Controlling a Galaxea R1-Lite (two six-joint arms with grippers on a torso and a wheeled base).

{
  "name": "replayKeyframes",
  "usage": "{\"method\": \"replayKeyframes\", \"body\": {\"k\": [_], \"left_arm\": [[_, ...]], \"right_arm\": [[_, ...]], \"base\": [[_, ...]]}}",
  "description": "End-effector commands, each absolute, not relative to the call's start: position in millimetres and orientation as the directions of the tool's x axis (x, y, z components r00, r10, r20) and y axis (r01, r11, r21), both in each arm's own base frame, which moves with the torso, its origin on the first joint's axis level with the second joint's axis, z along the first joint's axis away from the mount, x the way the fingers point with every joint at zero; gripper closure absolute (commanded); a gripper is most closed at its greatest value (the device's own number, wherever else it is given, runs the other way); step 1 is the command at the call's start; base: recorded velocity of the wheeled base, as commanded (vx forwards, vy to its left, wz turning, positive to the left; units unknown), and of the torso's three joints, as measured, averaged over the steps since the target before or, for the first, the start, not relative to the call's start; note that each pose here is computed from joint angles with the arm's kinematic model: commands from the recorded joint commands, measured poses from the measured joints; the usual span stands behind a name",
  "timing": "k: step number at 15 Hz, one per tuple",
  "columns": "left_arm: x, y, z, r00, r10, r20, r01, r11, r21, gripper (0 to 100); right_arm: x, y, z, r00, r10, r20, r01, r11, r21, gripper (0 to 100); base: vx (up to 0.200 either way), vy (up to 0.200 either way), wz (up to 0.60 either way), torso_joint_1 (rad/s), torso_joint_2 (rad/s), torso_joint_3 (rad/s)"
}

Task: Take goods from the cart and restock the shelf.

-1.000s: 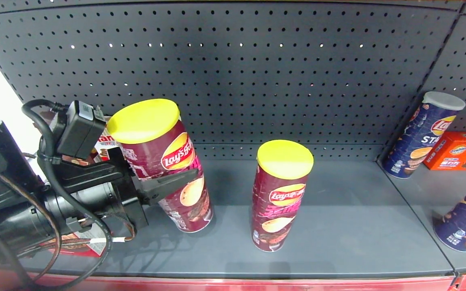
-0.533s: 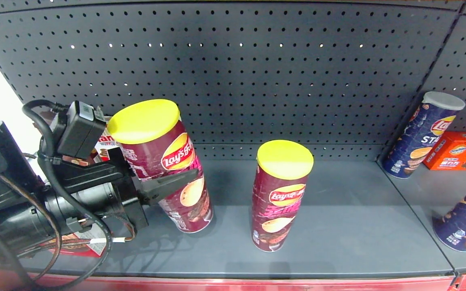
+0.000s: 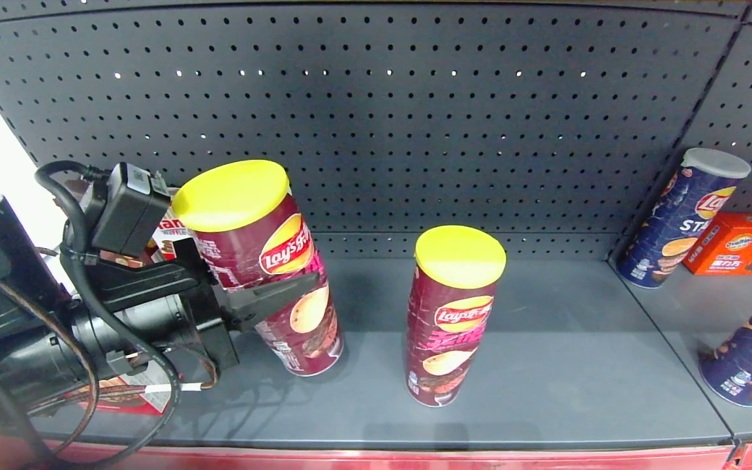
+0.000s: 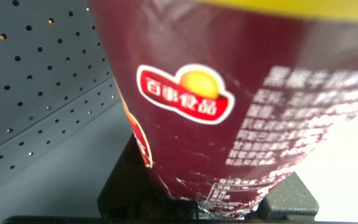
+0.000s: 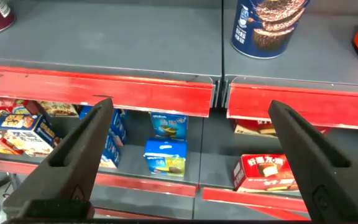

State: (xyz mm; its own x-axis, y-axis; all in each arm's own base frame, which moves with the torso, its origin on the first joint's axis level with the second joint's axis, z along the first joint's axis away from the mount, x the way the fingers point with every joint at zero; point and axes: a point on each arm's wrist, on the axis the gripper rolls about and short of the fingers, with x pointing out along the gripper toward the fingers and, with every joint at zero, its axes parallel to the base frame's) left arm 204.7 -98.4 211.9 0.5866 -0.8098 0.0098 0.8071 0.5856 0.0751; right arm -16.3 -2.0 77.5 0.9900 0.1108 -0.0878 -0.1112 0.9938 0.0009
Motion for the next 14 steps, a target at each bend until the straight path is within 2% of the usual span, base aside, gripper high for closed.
{"method": "replayKeyframes", "body": {"k": [1, 3, 7, 8, 9, 10, 14], "left_arm": [[205, -98, 212, 0.586, -0.81, 0.008, 0.808, 0.585, 0.069, 100], [205, -98, 212, 0.587, -0.81, 0.008, 0.809, 0.587, 0.029, 100], [207, -98, 219, 0.557, -0.83, 0.024, 0.83, 0.557, 0.025, 100], [211, -99, 228, 0.526, -0.849, 0.046, 0.849, 0.528, 0.038, 100], [212, -100, 228, 0.525, -0.85, 0.047, 0.849, 0.526, 0.039, 100], [222, -101, 240, 0.525, -0.849, 0.061, 0.848, 0.528, 0.052, 100], [235, -109, 253, 0.509, -0.861, 0.012, 0.861, 0.509, 0.014, 100]], "right_arm": [[-16, -2, 78, 0.99, 0.111, -0.092, -0.112, 0.994, 0.001, 0], [-16, -2, 78, 0.989, 0.111, -0.093, -0.112, 0.994, 0.001, 0], [-16, -2, 78, 0.989, 0.111, -0.093, -0.112, 0.994, 0.001, 0], [-16, -2, 78, 0.989, 0.111, -0.093, -0.112, 0.994, 0.001, 0], [-16, -2, 78, 0.989, 0.111, -0.093, -0.112, 0.994, 0.001, 0], [-16, -2, 78, 0.989, 0.111, -0.093, -0.112, 0.994, 0.001, 0], [-16, -2, 78, 0.989, 0.111, -0.093, -0.112, 0.994, 0.001, 0]], "base": [[0.0, 0.0, 0.0, 0.0, 0.0, 0.0], [0.0, 0.0, 0.0, 0.0, 0.0, 0.0], [0.0, 0.0, 0.0, 0.0, 0.0, 0.0], [0.0, 0.0, 0.0, 0.0, 0.0, 0.0], [0.0, 0.0, 0.0, 0.0, 0.0, 0.0], [0.0, 0.0, 0.0, 0.0, 0.0, 0.0], [0.0, 0.0, 0.0, 0.0, 0.0, 0.0]]}}
